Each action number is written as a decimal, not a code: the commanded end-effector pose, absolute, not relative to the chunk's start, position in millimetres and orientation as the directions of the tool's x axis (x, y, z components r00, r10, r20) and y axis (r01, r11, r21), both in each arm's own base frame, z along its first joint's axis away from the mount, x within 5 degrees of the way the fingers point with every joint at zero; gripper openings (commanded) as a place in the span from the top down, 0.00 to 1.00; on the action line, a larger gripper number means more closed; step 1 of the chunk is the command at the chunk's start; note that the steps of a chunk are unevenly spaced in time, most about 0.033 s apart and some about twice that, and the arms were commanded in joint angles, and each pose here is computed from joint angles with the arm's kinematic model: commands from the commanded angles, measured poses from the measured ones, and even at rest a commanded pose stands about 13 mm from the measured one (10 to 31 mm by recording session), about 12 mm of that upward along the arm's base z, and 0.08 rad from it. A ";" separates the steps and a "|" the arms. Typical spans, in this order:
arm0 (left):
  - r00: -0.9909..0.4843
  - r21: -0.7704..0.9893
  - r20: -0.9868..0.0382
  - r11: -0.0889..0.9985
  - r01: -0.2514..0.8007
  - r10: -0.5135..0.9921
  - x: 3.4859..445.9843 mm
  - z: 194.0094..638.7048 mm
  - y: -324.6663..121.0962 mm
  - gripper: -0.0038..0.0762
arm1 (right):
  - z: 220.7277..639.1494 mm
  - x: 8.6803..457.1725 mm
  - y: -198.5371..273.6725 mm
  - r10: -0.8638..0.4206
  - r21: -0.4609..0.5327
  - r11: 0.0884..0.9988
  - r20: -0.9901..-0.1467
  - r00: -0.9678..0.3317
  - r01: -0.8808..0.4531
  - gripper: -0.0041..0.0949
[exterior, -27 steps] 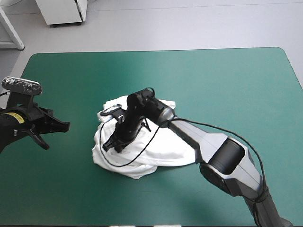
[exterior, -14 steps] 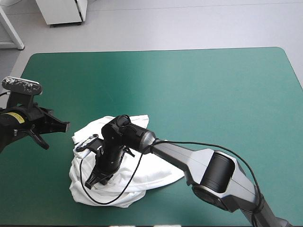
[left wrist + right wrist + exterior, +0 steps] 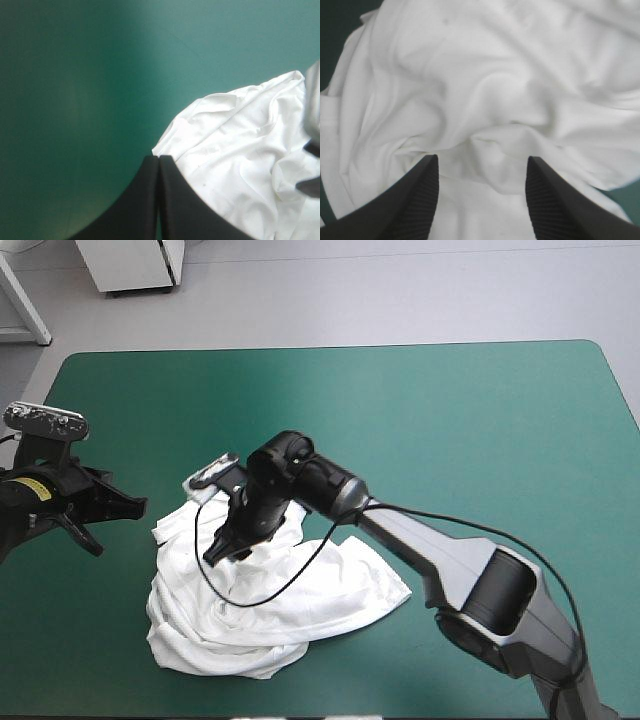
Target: Fold the cloth
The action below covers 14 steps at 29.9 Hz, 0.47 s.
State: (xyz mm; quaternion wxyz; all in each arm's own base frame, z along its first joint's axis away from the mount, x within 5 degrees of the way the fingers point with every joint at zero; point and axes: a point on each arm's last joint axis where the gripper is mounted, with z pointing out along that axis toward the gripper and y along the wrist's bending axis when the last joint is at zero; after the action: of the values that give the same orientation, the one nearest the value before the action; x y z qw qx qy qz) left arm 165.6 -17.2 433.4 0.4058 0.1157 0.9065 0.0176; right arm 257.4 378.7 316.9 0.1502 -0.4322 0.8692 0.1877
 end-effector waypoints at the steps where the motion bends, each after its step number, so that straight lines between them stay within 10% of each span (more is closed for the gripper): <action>1: -0.573 0.130 -0.791 0.974 0.185 0.215 163.9 447.2 -17.7 0.96 | 396.8 267.9 325.6 -0.562 0.161 0.615 -0.596 -0.573 -0.772 0.48; 14: -0.624 0.185 -0.742 0.969 0.164 0.247 160.9 443.0 -11.7 0.96 | 484.7 235.0 178.6 -0.396 -0.046 0.831 -0.749 -0.532 -0.554 0.49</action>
State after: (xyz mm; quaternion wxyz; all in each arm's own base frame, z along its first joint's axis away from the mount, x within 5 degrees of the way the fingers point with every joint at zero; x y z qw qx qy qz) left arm 164.5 -14.6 431.9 0.3950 0.1163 0.9107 0.0318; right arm 256.3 205.7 473.7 0.3698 -0.2923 0.8738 0.1191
